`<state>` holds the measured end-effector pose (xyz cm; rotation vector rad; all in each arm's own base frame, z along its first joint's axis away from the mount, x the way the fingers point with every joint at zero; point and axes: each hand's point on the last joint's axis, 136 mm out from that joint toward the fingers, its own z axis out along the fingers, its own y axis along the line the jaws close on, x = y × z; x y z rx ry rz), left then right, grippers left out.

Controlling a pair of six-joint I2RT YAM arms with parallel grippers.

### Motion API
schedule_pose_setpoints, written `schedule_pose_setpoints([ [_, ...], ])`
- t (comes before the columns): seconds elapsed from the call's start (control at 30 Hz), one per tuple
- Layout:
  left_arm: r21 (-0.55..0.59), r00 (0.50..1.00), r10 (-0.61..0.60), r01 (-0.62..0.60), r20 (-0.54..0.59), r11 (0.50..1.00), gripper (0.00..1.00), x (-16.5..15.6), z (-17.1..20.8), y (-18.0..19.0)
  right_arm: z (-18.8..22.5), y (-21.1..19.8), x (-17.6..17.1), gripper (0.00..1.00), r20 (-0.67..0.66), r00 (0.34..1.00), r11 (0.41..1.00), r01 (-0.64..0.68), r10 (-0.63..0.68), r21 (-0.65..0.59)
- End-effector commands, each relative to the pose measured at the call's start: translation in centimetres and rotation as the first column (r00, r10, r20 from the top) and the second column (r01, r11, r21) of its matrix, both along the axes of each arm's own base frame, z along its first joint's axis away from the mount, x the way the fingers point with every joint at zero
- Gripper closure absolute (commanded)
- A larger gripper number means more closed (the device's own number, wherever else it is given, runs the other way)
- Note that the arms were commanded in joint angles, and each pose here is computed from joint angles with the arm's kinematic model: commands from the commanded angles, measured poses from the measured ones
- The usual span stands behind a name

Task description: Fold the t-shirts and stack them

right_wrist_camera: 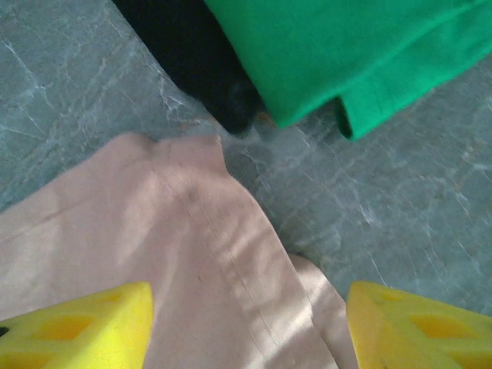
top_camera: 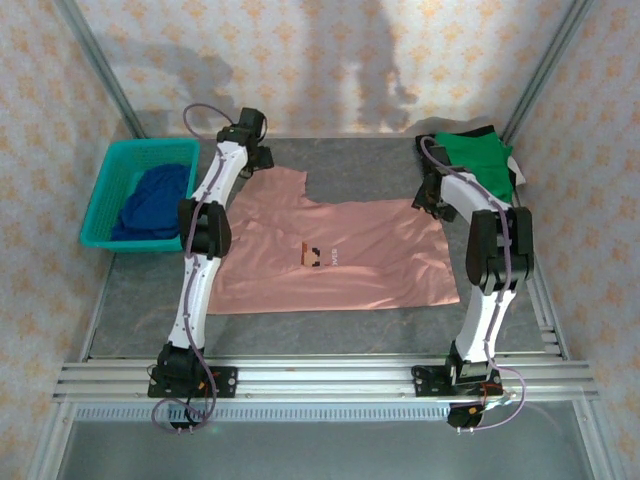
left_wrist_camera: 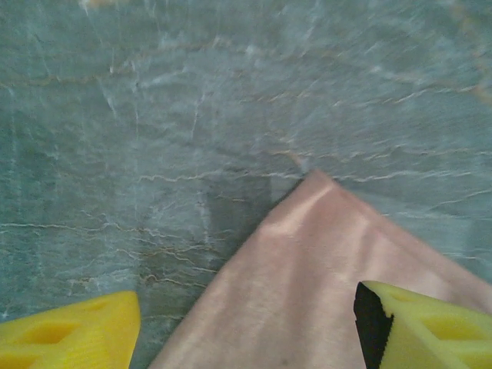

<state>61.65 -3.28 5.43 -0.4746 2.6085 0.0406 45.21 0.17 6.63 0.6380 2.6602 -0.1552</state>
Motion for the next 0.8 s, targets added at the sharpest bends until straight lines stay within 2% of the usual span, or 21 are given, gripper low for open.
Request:
schedule_pose_setpoints([
  [0.0, -0.047, 0.998, 0.009, -0.006, 0.063, 0.999, 0.26, 1.3, 0.7, 0.5, 0.4, 0.3, 2.2, 0.36, 0.027, 0.999, 1.000, -0.027, 0.027, 0.004],
  [0.33, -0.128, 0.999, -0.029, 0.031, 0.023, 0.991, 0.37, 1.6, -3.2, -1.1, -1.2, 0.3, 2.8, 0.40, -0.015, 1.000, 1.000, -0.015, 0.015, 0.011],
  [0.5, -0.189, 0.997, -0.070, 0.076, 0.034, 0.979, 0.60, 1.9, -3.7, -2.4, -2.0, 0.5, 2.7, 0.48, -0.020, 1.000, 0.999, -0.016, 0.017, 0.037],
  [0.63, -0.212, 0.993, -0.113, 0.120, 0.045, 0.970, 0.83, 1.8, -2.8, -3.1, -2.2, 0.3, 3.0, 0.61, -0.023, 1.000, 0.999, -0.011, 0.012, 0.036],
  [0.7, -0.215, 0.991, -0.125, 0.134, 0.056, 0.967, 0.98, 1.8, -1.8, -3.2, -2.1, 0.1, 3.1, 0.71, -0.025, 1.000, 1.000, -0.008, 0.009, 0.030],
  [0.77, -0.231, 0.990, -0.122, 0.136, 0.073, 0.964, 1.00, 1.9, -0.5, -2.9, -1.7, 0.0, 3.2, 0.78, -0.021, 1.000, 1.000, -0.010, 0.010, 0.028],
])
